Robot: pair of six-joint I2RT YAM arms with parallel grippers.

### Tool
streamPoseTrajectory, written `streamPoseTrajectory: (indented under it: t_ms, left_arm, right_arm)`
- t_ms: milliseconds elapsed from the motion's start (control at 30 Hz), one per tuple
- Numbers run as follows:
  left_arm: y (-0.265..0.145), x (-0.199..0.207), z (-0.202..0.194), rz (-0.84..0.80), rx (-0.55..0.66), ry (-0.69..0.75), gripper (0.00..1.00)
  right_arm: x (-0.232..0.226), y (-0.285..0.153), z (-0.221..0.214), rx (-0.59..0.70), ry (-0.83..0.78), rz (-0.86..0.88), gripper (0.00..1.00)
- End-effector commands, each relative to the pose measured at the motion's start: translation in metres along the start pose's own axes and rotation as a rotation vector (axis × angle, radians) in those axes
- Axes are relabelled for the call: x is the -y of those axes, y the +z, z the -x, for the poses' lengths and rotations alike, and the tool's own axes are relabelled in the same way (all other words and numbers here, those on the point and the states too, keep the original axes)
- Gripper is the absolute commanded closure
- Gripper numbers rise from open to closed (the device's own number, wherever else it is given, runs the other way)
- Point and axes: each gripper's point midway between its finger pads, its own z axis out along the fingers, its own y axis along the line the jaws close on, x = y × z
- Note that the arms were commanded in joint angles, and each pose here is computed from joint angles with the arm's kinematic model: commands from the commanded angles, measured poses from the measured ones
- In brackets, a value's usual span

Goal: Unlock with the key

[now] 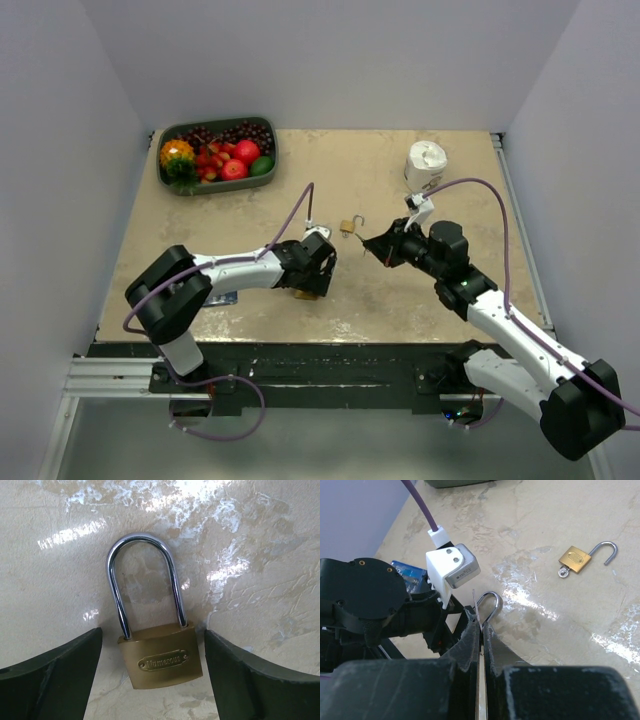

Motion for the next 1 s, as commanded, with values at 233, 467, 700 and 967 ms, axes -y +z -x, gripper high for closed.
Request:
streamPoseTrajectory:
  t_ms: [233, 467, 700, 967]
  left_arm:
    - [-0.002, 0.007, -0.052, -0.029, -0.147, -0.040, 0.14]
    - [0.004, 0.014, -0.070, -0.032, -0.196, -0.009, 0.21]
    - [0.010, 0.001, -0.086, 0.022, -0.229, 0.009, 0.38]
    - [0.016, 0.001, -0.083, 0.043, -0.229, 0.056, 1.00]
  right_arm:
    - [-0.009, -0.001, 0.009, 0.045, -0.012, 0.045, 1.00]
    - [-0.010, -0.003, 0.008, 0.045, -0.007, 0.052, 1.00]
    - [-0.014, -0.009, 0.012, 0.068, -0.004, 0.059, 1.00]
    - [-0.012, -0.013, 0.009, 0.060, 0.003, 0.045, 1.00]
